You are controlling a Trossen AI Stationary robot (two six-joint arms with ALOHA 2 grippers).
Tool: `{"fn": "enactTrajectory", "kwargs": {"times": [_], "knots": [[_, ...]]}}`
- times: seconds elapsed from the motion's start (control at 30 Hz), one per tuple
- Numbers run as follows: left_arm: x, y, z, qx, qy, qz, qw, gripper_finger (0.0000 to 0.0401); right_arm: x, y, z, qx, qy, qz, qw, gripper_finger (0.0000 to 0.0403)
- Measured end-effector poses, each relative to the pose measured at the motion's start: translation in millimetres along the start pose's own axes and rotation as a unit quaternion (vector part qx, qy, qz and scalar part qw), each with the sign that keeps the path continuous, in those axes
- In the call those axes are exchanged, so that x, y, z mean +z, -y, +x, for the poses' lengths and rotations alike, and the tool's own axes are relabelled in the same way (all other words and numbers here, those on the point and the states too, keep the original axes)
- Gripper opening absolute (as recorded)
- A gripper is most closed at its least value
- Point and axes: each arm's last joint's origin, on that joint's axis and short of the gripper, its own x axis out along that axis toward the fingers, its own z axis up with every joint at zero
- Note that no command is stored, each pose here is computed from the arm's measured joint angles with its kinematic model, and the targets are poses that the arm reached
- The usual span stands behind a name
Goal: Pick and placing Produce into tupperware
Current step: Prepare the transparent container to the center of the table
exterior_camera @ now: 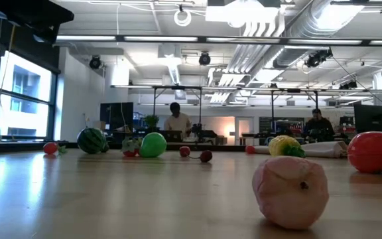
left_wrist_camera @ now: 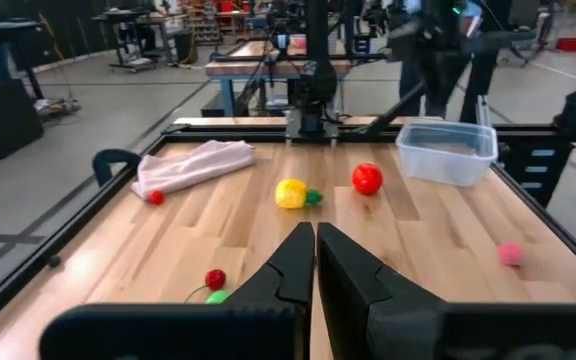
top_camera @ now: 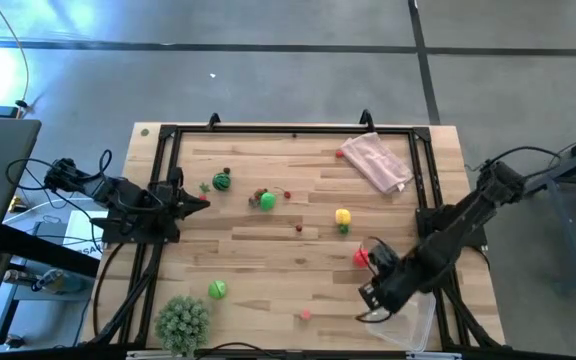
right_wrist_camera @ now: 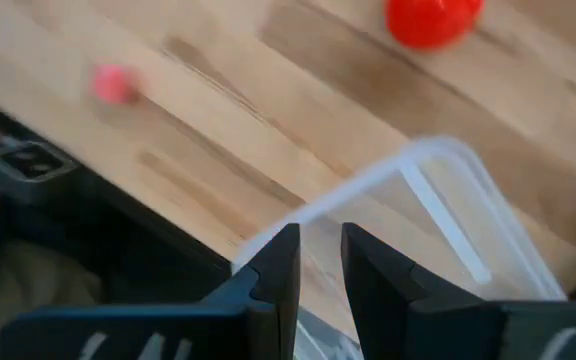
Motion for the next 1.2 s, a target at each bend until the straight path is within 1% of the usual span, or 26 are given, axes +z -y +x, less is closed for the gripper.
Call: {"fn": "enactTrajectory", "kwargs": {"times": [0.17,0.3,0.37,0.43,0.53,0.67,0.77,0.87,1.0,1.13,1.2], "knots": [[2,0,0,0.000,0.010,-0.005,1.000,0.0008,-15,-3,26,-0.056,-0.004,-0.010,0.998,0.0067],[4,0,0,0.000,0.019,-0.010,1.000,0.0008,-16,-2,46,-0.126,-0.010,-0.025,0.992,0.0067],[4,0,0,0.000,0.019,-0.011,1.000,0.0008,-15,-3,55,-0.152,-0.028,-0.030,0.988,0.0067],[4,0,0,0.000,0.021,-0.011,1.000,0.0008,-14,-4,62,-0.169,-0.043,-0.034,0.984,0.0067],[5,0,0,0.000,0.022,-0.012,1.000,0.0008,-12,-5,73,-0.179,-0.052,-0.051,0.981,0.0067],[5,0,0,-0.001,0.023,-0.016,1.000,0.0008,-6,1,92,-0.177,-0.074,-0.060,0.980,0.0067],[5,0,0,-0.001,0.023,-0.016,1.000,0.0008,-2,6,107,-0.160,-0.094,-0.061,0.981,0.0067],[5,0,0,-0.001,0.023,-0.016,1.000,0.0008,5,7,116,-0.141,-0.098,-0.069,0.983,0.0067],[5,0,0,-0.001,0.023,-0.017,1.000,0.0008,18,2,117,-0.117,-0.089,-0.089,0.985,0.0067],[5,0,0,-0.001,0.022,-0.017,1.000,0.0008,36,-2,118,-0.102,-0.088,-0.106,0.985,0.0067],[5,0,0,-0.001,0.022,-0.018,1.000,0.0008,47,-6,118,-0.085,-0.084,-0.115,0.986,0.0067]]}}
